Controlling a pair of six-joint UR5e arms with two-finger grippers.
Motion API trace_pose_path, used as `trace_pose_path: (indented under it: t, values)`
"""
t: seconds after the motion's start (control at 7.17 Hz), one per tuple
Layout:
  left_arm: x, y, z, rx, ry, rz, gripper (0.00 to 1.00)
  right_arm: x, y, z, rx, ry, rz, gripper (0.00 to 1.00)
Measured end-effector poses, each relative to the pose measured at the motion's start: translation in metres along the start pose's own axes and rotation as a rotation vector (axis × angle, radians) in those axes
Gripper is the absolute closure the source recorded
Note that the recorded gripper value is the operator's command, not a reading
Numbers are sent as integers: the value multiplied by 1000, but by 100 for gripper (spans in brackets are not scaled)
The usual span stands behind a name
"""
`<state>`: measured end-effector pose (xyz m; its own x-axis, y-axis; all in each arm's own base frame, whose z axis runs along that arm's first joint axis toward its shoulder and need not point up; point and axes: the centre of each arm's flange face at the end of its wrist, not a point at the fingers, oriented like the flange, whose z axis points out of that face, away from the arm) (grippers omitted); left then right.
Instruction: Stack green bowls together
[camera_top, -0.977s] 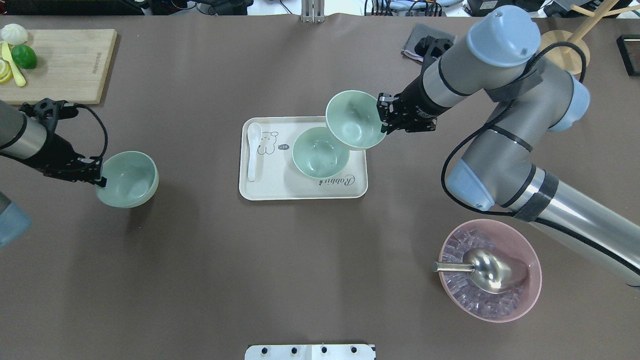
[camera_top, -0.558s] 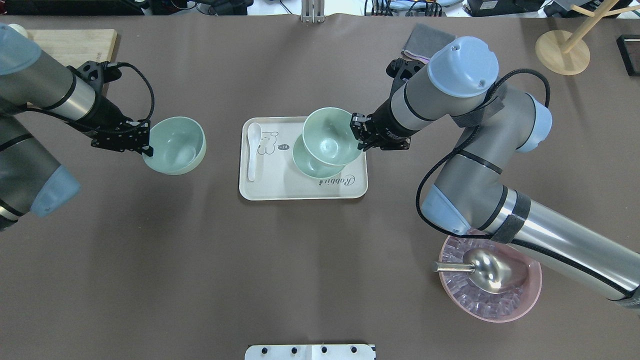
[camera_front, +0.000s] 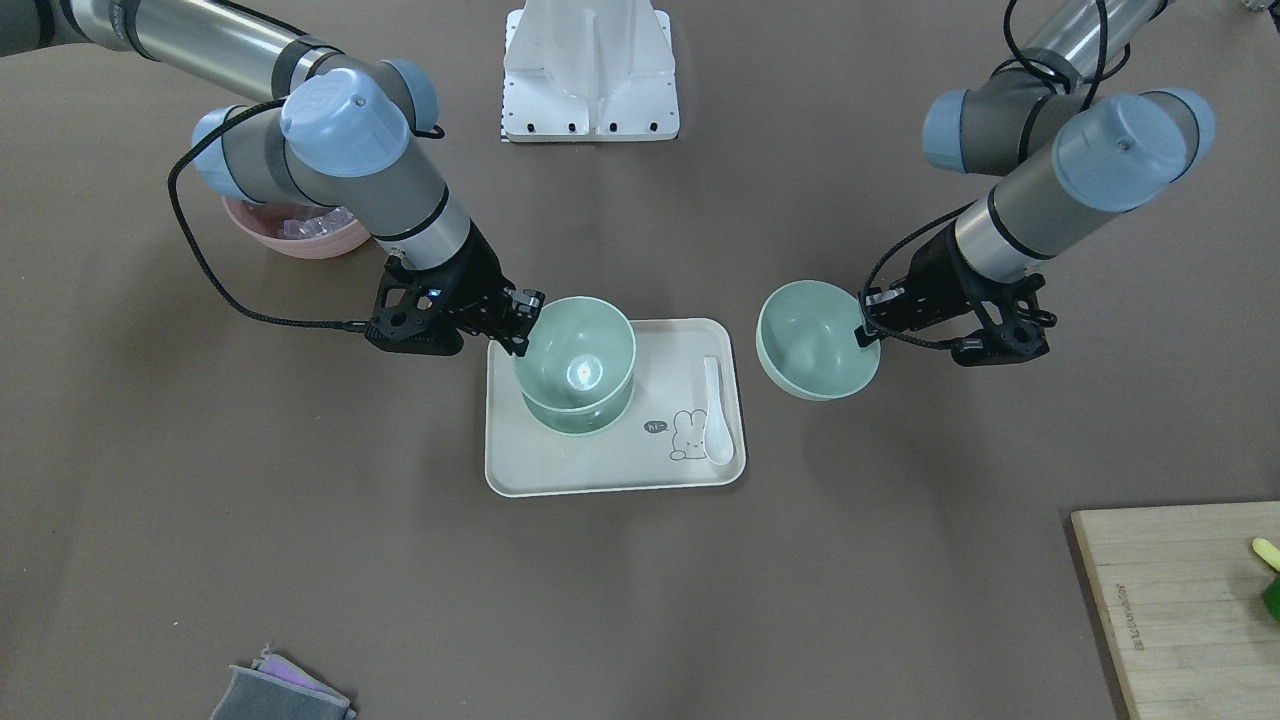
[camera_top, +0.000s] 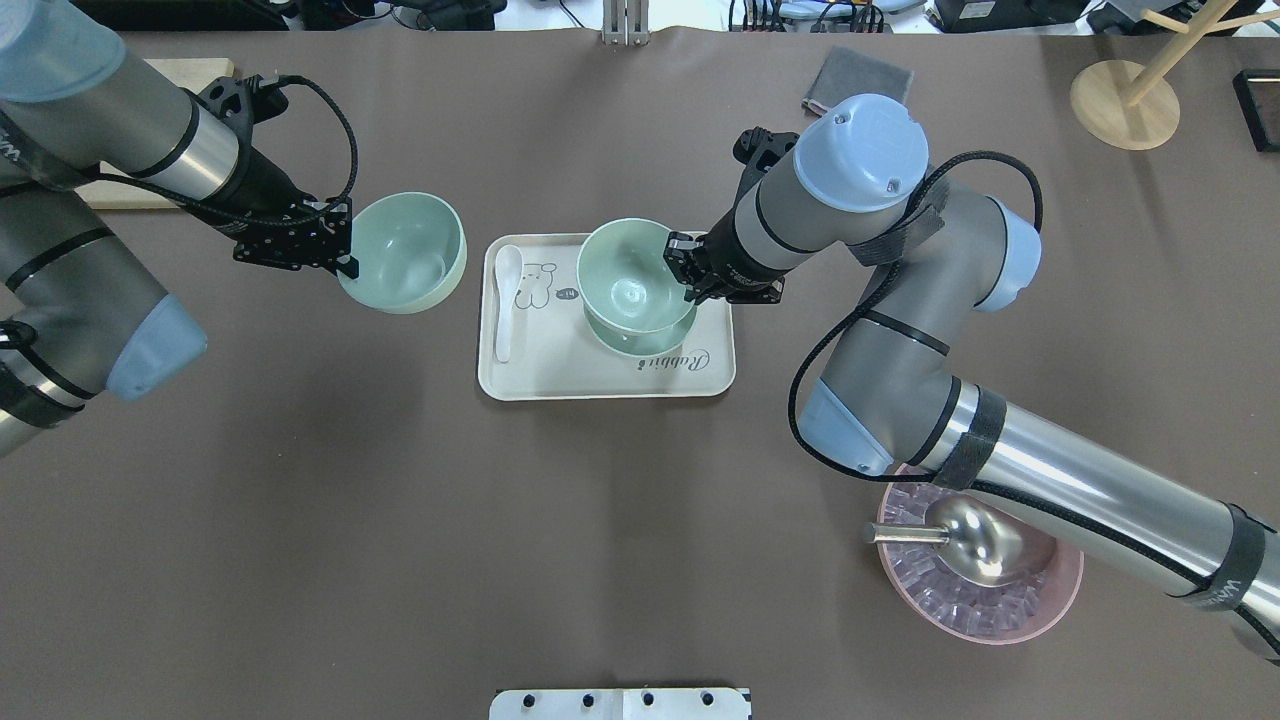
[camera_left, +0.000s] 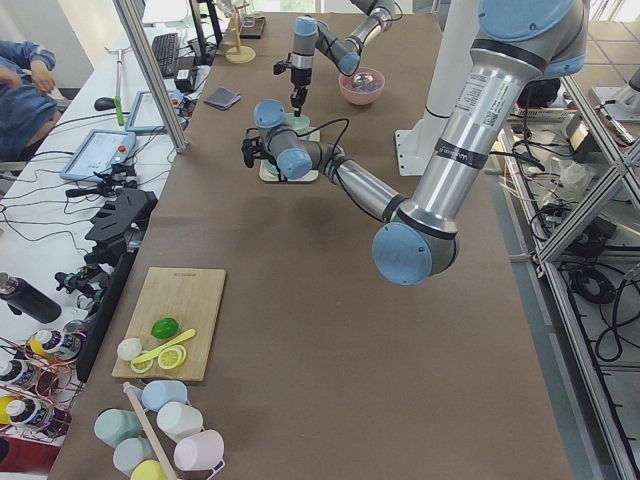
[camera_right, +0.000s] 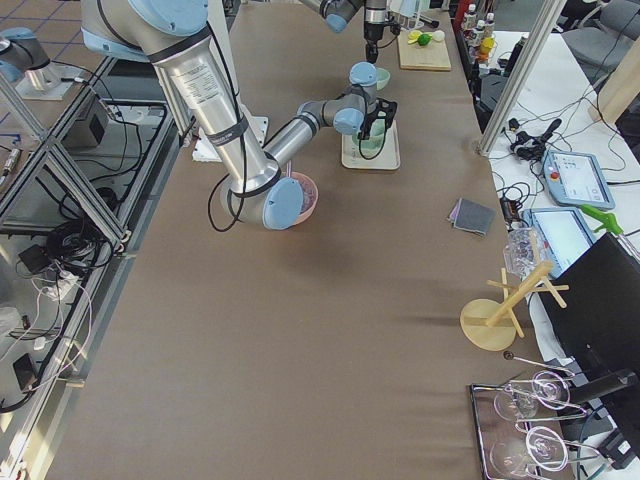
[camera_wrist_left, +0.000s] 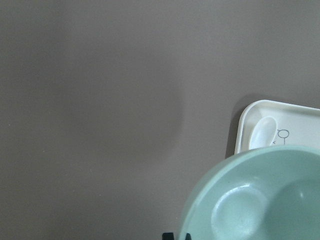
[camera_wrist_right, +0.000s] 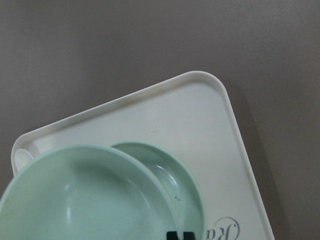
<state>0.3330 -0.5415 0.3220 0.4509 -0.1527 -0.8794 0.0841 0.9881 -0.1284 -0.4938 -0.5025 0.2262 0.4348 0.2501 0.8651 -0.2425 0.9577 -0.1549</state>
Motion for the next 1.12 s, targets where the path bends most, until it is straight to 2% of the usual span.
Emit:
trace_pose_path:
  t: [0.28,0.42,0.56,0.84,1.12]
  values:
    - [37,-1,-3,-8,0,-37,100,0,5,-8,-1,-14,5,0]
    - [64,3,-1,-19,-1,-52,100,11,-6,-22,2,-18,16,0]
    - [98,11,9,-26,0,-61,100,32,-32,-43,-6,-20,31,0]
    - [165,30,50,-4,-15,-47,100,100,-95,-88,-31,-9,-8,0]
    - [214,47,82,11,-28,-36,100,152,-126,-111,-40,5,-51,0]
